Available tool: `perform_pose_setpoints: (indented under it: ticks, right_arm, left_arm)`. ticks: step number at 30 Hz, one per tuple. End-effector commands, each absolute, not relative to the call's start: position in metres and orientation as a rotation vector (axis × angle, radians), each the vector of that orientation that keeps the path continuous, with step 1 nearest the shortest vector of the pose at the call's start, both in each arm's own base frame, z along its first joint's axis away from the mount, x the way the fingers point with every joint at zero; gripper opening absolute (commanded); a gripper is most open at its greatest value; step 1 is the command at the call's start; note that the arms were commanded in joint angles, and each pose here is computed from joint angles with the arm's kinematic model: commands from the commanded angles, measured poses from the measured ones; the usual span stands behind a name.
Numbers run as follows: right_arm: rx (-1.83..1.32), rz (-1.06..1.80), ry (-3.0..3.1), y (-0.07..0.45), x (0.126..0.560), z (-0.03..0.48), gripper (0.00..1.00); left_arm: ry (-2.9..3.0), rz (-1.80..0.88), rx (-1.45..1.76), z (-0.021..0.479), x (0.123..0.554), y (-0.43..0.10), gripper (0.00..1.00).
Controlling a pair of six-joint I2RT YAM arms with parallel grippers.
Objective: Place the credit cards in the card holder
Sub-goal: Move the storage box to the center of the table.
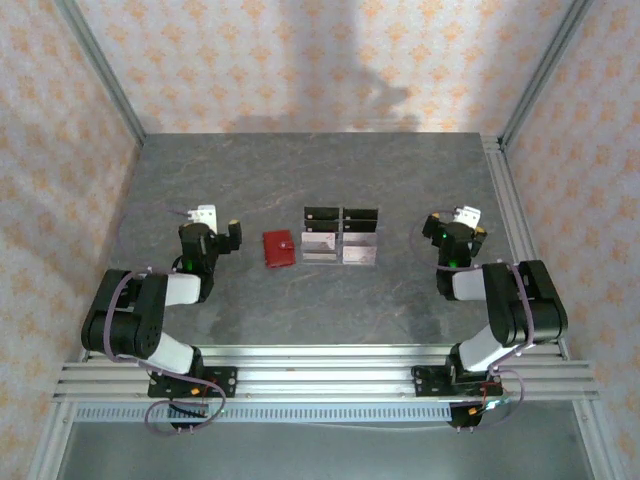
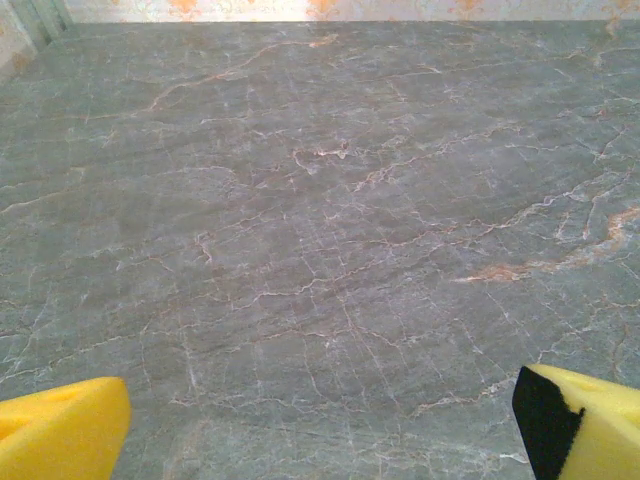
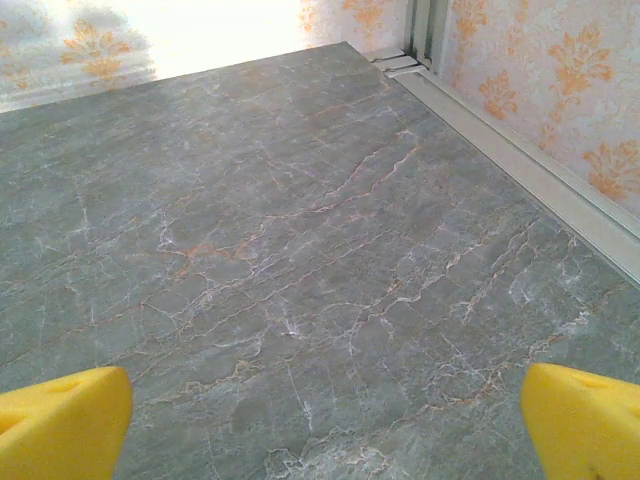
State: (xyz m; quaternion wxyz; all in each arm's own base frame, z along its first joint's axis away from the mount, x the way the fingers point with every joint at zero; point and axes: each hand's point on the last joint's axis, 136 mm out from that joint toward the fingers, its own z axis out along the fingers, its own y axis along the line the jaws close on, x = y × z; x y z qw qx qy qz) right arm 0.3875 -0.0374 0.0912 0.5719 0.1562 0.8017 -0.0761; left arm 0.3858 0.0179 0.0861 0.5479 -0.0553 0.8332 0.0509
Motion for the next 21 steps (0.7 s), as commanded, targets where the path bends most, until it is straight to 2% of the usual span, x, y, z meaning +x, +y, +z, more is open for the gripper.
perform_pose_setpoints:
  ticks: [1,21]
  right_arm:
    - [0.349,-0.197,1.850,-0.0367,0.3882,0.0965,0.99]
    - [0.358,-0.167,1.873,-0.0386,0.3913,0.0936,0.99]
  left_arm:
    - [1.970,0.116,-0.122,0.0933,0.3934,0.0180,1.00]
    - [1.979,0.133,-0.155,0.0925,0.3941,0.0235,1.00]
